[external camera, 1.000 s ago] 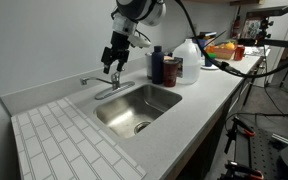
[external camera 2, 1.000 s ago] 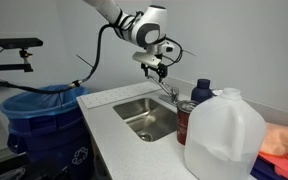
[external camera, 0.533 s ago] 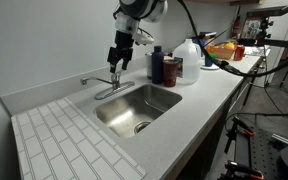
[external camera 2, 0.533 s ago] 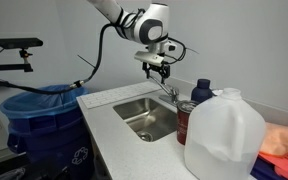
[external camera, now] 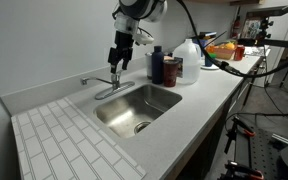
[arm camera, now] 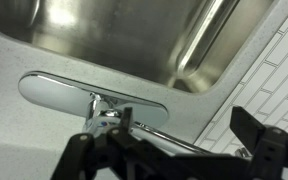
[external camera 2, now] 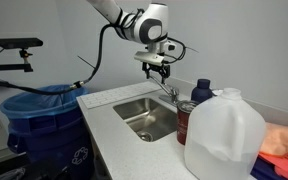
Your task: Lift the handle of the faucet
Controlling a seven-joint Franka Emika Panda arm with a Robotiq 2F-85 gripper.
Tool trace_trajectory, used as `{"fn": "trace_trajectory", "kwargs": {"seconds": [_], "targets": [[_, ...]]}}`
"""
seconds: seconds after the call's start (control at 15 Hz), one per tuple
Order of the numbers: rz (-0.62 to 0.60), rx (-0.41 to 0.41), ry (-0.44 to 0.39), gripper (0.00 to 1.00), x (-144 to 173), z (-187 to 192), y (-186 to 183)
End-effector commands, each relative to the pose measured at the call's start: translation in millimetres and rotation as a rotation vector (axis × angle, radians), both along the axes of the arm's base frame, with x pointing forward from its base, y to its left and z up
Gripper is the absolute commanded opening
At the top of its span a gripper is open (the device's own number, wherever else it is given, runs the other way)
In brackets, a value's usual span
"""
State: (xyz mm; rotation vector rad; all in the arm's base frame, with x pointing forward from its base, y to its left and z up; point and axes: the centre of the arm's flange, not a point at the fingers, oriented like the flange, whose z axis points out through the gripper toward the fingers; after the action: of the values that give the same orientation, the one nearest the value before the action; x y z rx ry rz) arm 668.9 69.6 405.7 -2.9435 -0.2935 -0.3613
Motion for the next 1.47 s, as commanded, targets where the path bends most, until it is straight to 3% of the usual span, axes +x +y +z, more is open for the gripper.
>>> {"fn": "trace_trajectory", "kwargs": {"seconds": [0.0,0.2,0.27,0.47,0.73,0.93,1.2,1.4], "targets": [[0.002,-0.047,-0.012,1.0,4.3,3.3,-2.1],[-0.03,-0.102,-0.028,1.0,5.0,3.4,-3.7],[-0.059,-0.12,-0.034,1.0,21.5,-42.8,-6.8],[-0.128,-0.158,-0.035,1.0,28.8,-68.9,-26.4],[-0.208,-0.177,-0.04,1.0,28.5,-64.9,-33.0],[-0.229,-0.228,-0.101,1.0,28.8,-58.4,-33.1],[-0.241,-0.353,-0.252,1.0,35.8,-50.8,-37.3],[-0.272,-0.433,-0.299,1.0,42.3,-70.5,-62.5]]}}
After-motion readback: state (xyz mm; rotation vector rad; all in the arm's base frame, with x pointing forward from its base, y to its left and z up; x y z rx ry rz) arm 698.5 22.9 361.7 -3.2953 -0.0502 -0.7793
